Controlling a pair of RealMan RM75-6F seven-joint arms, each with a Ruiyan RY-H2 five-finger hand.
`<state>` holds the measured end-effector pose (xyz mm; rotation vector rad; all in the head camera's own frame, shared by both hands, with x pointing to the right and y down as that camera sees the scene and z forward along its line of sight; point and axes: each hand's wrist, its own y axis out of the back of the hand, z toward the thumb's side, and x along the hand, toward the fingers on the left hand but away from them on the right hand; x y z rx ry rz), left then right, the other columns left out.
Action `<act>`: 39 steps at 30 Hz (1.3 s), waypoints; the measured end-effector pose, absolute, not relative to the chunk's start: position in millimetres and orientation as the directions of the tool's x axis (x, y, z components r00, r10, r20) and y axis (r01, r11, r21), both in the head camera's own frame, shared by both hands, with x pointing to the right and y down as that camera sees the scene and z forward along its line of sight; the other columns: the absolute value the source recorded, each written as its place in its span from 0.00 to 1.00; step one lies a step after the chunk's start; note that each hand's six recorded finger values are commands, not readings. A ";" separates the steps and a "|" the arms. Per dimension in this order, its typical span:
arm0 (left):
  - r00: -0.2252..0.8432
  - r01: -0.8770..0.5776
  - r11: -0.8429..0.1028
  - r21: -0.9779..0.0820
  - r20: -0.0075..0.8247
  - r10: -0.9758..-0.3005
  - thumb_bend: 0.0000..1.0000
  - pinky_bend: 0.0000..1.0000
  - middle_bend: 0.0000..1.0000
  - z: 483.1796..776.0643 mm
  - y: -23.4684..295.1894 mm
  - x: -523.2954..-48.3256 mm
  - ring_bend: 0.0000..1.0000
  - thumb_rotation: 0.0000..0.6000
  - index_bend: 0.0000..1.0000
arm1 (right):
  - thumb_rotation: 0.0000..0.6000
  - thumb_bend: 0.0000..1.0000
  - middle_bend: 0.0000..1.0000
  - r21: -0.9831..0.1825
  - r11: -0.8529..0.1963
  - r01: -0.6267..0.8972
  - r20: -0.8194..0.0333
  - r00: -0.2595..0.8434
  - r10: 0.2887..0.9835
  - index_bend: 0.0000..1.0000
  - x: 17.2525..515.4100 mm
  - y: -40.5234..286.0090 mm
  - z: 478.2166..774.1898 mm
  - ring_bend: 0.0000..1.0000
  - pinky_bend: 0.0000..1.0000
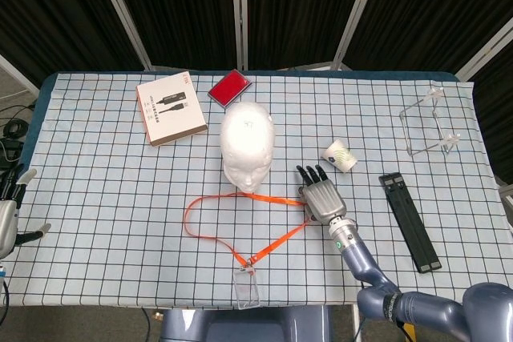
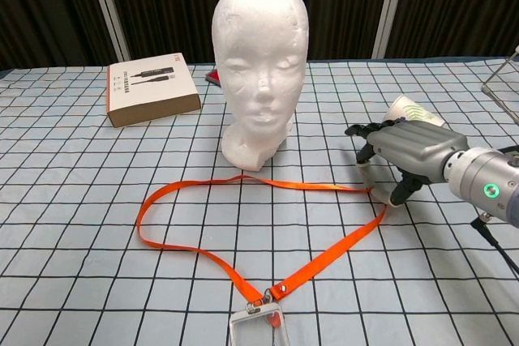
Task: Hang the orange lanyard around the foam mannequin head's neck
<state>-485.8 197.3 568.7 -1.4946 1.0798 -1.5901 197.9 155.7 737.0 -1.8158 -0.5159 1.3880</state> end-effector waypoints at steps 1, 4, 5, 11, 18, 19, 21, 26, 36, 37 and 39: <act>-0.097 -0.055 -0.415 -0.908 0.418 -0.903 0.02 0.00 0.00 568.9 197.4 -485.8 0.00 1.00 0.00 | 1.00 0.40 0.00 -0.777 -0.615 -0.134 -0.621 0.322 0.715 0.61 198.4 155.6 737.1 0.00 0.00; -0.097 -0.053 -0.416 -0.908 0.420 -0.902 0.03 0.00 0.00 569.8 197.6 -485.6 0.00 1.00 0.00 | 1.00 0.46 0.02 -0.778 -0.615 -0.131 -0.620 0.322 0.716 0.64 199.7 155.5 737.3 0.00 0.00; -0.097 -0.052 -0.418 -0.907 0.421 -0.902 0.03 0.00 0.00 570.3 197.7 -485.5 0.00 1.00 0.00 | 1.00 0.47 0.02 -0.778 -0.615 -0.129 -0.620 0.321 0.716 0.65 200.1 155.5 737.4 0.00 0.00; -0.092 -0.053 -0.430 -0.901 0.433 -0.897 0.03 0.00 0.00 575.4 197.4 -483.2 0.00 1.00 0.04 | 1.00 0.46 0.06 -0.777 -0.622 -0.102 -0.616 0.327 0.716 0.72 201.4 156.3 736.1 0.00 0.00; -0.022 -0.100 -0.463 -0.881 0.468 -0.884 0.10 0.00 0.00 590.6 186.5 -454.4 0.00 1.00 0.23 | 1.00 0.46 0.08 -0.771 -0.637 -0.021 -0.604 0.343 0.719 0.74 204.6 156.8 726.9 0.00 0.00; -0.008 -0.105 -0.466 -0.879 0.469 -0.883 0.11 0.00 0.00 592.8 183.6 -448.6 0.00 1.00 0.23 | 1.00 0.46 0.08 -0.769 -0.639 -0.010 -0.602 0.347 0.719 0.74 205.8 156.3 724.0 0.00 0.00; 0.025 -0.116 -0.470 -0.875 0.471 -0.882 0.12 0.00 0.00 598.1 175.7 -434.1 0.00 1.00 0.24 | 1.00 0.46 0.08 -0.770 -0.639 0.000 -0.598 0.351 0.721 0.74 207.4 155.1 719.6 0.00 0.00; 0.106 -0.124 -0.497 -0.859 0.487 -0.867 0.15 0.00 0.00 615.3 154.8 -395.0 0.00 1.00 0.25 | 1.00 0.46 0.08 -0.765 -0.643 0.034 -0.591 0.358 0.723 0.74 208.2 152.7 709.4 0.00 0.00; 0.220 -0.162 -0.571 -0.805 0.534 -0.816 0.34 0.00 0.00 659.5 135.4 -312.5 0.00 1.00 0.36 | 1.00 0.46 0.08 -0.745 -0.659 0.103 -0.587 0.366 0.722 0.75 206.6 147.8 692.9 0.00 0.00; 0.230 -0.163 -0.576 -0.801 0.537 -0.812 0.35 0.00 0.00 663.9 134.5 -307.2 0.00 1.00 0.36 | 1.00 0.46 0.08 -0.744 -0.660 0.105 -0.588 0.368 0.720 0.75 206.6 147.2 691.6 0.00 0.00; 0.252 -0.164 -0.589 -0.792 0.543 -0.801 0.35 0.00 0.00 674.2 132.3 -295.9 0.00 1.00 0.37 | 1.00 0.47 0.08 -0.744 -0.661 0.102 -0.588 0.370 0.719 0.75 206.4 146.4 690.3 0.00 0.00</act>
